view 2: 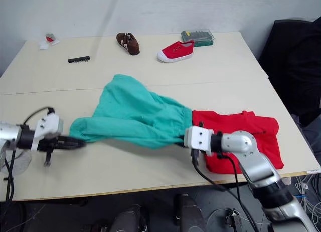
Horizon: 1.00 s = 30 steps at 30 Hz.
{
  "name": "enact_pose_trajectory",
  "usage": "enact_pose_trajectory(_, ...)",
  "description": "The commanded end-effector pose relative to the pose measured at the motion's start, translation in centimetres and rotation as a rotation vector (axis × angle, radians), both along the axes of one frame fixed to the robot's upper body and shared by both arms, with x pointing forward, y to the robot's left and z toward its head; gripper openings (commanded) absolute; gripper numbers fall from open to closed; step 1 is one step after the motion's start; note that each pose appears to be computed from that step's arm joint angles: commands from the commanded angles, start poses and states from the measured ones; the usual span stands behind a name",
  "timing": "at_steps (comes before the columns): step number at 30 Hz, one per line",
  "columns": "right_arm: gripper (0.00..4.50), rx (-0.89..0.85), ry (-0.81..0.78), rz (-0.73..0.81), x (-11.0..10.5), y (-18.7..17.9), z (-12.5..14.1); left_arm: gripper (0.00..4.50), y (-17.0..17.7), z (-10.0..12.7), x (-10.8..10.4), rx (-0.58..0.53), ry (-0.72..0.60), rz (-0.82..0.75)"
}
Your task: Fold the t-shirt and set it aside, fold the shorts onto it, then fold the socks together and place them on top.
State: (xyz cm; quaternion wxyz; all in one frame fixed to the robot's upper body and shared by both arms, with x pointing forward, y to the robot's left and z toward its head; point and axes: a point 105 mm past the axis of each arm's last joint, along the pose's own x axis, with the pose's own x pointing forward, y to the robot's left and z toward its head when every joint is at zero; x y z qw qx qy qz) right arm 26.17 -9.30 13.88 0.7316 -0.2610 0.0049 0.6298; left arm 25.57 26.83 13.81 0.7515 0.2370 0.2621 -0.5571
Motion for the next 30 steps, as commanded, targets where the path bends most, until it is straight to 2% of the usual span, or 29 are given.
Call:
enact_pose_trajectory(1, 0.00, 0.049, 0.001, 0.012, -0.6, 0.1, 2.1, 0.02, -0.9, 1.8, -0.3, -0.032, -0.004, -0.045)
enact_pose_trajectory(8, 0.00, -0.001, -0.050, -0.044, 0.5, -0.7, 1.6, 0.02, 0.0, 2.6, 2.1, 0.014, -0.145, 0.041)
enact_pose_trajectory(11, 0.00, -0.006, -0.068, -0.058, 0.8, -0.7, 1.5, 0.60, 0.9, 3.1, 2.5, 0.033, -0.176, 0.067)
enact_pose_trajectory(17, 0.00, -0.006, -0.075, -0.063, 0.9, -0.6, 1.1, 2.53, 1.8, 4.1, 3.8, 0.072, -0.290, 0.103)
enact_pose_trajectory(23, 0.00, -0.004, -0.082, -0.061, 1.0, -0.4, 0.8, 2.53, 1.4, 3.0, 4.7, 0.127, -0.339, 0.049)
enact_pose_trajectory(27, 0.00, -0.006, -0.083, -0.063, 1.0, -0.3, 0.6, 2.53, 0.9, 3.8, 5.6, 0.098, -0.412, 0.049)
enact_pose_trajectory(30, 0.00, 0.000, -0.079, -0.066, 1.0, -0.3, 0.5, 2.53, 0.9, 3.7, 6.0, 0.117, -0.437, 0.035)
